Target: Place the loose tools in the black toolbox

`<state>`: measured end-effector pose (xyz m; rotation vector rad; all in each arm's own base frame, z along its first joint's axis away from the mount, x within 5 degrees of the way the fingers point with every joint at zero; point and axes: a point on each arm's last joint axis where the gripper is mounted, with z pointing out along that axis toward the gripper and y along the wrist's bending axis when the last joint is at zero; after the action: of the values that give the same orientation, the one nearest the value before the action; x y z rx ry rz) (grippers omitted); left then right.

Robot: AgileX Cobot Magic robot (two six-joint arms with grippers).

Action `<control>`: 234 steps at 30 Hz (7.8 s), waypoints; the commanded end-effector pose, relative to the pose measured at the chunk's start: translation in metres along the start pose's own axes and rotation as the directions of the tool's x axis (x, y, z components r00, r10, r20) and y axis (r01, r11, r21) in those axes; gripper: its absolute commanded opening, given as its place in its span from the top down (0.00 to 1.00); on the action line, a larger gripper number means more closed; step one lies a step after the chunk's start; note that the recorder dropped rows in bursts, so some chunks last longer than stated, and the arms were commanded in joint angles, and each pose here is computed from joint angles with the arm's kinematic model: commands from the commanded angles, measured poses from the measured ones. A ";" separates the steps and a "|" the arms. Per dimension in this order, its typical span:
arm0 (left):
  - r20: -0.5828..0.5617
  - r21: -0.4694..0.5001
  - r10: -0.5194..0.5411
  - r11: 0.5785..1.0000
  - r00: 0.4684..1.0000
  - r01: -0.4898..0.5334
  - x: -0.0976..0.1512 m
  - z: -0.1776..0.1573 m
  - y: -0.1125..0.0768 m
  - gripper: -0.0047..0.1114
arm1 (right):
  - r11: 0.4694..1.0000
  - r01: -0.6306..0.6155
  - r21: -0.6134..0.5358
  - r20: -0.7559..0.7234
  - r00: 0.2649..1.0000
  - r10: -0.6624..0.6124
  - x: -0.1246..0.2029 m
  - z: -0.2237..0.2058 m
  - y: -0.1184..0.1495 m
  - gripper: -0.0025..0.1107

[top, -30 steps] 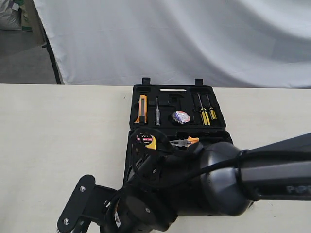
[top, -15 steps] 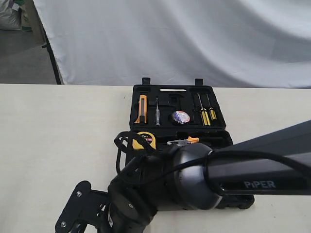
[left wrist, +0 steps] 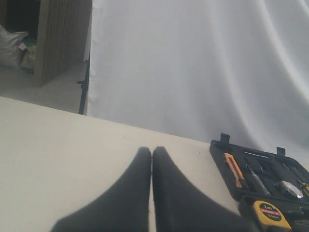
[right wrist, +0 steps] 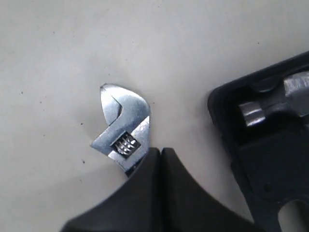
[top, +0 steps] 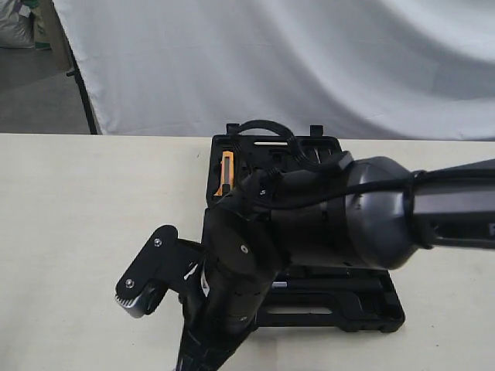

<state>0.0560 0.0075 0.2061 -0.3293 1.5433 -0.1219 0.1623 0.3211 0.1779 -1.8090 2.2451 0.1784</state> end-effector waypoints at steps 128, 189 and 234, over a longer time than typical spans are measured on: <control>0.020 -0.021 0.000 1.000 1.000 0.001 -0.002 0.000 0.001 0.95 | 0.966 -0.196 0.166 -0.081 0.974 0.211 0.010 0.051 -0.159 0.98; 0.020 -0.021 0.000 1.000 1.000 0.001 -0.002 0.000 0.001 0.95 | 0.910 -0.386 0.152 -0.163 0.898 0.409 0.072 0.080 -0.159 0.98; 0.020 -0.021 0.000 1.000 1.000 0.001 -0.002 0.000 0.001 0.95 | 0.767 -0.609 0.203 0.415 0.763 0.496 0.058 -0.152 -0.133 0.98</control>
<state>0.0560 0.0075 0.2061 -0.3293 1.5433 -0.1219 0.2681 0.2052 0.3061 -0.8355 2.3232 0.1843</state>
